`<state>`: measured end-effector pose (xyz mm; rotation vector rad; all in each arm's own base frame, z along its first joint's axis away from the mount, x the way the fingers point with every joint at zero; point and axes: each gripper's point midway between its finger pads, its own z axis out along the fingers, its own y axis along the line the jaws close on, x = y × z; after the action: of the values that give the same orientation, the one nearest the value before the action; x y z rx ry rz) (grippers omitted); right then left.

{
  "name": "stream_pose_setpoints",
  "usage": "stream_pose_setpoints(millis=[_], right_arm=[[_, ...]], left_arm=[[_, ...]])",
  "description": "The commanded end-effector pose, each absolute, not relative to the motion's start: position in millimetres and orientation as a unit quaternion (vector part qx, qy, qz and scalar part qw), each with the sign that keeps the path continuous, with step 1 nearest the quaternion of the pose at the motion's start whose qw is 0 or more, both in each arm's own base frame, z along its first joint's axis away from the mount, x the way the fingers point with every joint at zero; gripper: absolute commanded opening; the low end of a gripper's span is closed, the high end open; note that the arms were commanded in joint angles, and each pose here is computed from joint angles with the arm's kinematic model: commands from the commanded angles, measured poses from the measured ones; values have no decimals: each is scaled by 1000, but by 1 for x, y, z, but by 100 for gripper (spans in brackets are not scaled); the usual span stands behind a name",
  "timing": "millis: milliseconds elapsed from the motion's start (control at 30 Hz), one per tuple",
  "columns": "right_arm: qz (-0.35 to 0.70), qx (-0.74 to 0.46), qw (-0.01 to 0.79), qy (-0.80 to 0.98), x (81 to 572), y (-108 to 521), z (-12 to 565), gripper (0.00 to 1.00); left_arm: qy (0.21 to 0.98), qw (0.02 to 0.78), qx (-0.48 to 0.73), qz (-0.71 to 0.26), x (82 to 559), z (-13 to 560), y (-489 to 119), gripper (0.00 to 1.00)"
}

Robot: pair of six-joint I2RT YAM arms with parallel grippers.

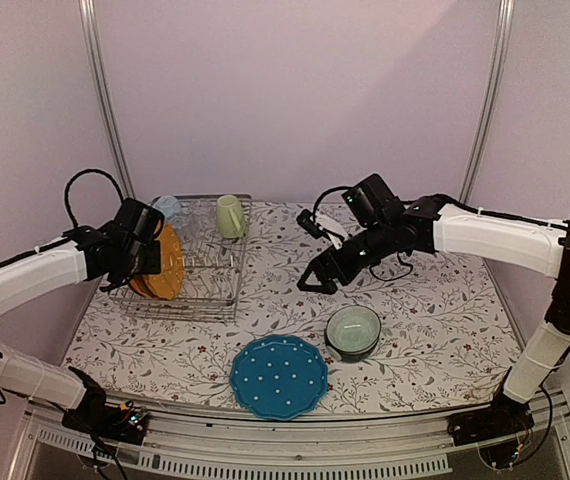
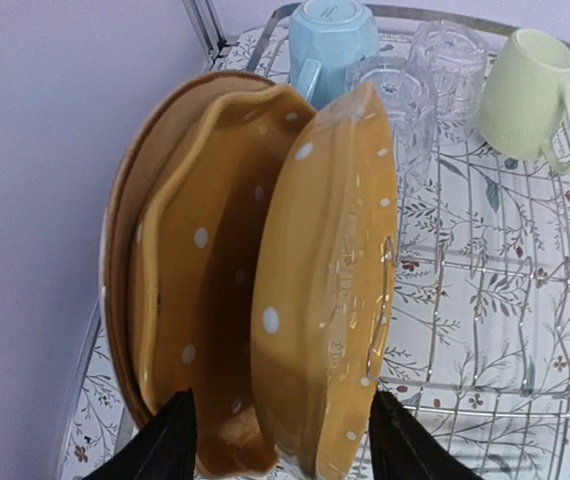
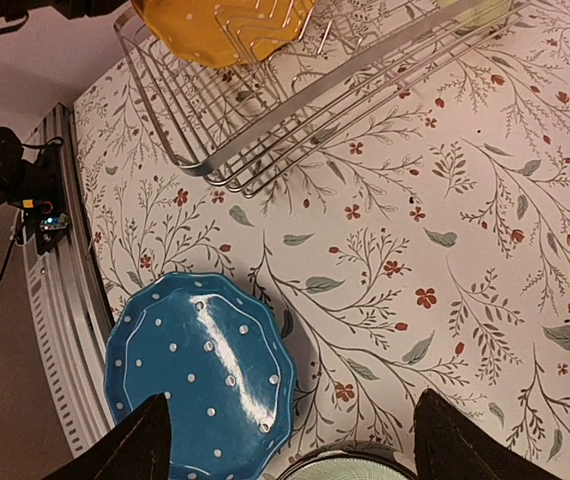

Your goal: Load the mixed dishes into the dish rack

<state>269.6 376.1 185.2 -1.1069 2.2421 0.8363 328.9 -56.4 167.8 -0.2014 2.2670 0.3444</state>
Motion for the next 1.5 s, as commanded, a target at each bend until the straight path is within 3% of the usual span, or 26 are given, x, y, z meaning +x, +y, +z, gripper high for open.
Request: stream_pose_setpoints(millis=[0, 200, 467, 800, 1033, 1467], right_arm=[[277, -458, 221, 815, 250, 394, 166, 83], [222, -512, 166, 813, 227, 414, 123, 81], [175, -538, 106, 818, 218, 416, 78, 78], [121, -546, 54, 827, 219, 402, 32, 70], [117, -551, 20, 826, 211, 396, 13, 51], [141, -556, 14, 819, 207, 404, 9, 26]], left_arm=[[888, 446, -82, 74, 327, 205, -67, 61], [860, 505, -66, -37, 319, 254, -90, 73], [829, 542, -38, -137, 304, 297, -112, 99], [833, 533, -29, -144, 304, 288, -118, 100], [837, 528, -31, -140, 306, 281, -118, 100], [838, 528, -34, -131, 307, 278, -116, 100]])
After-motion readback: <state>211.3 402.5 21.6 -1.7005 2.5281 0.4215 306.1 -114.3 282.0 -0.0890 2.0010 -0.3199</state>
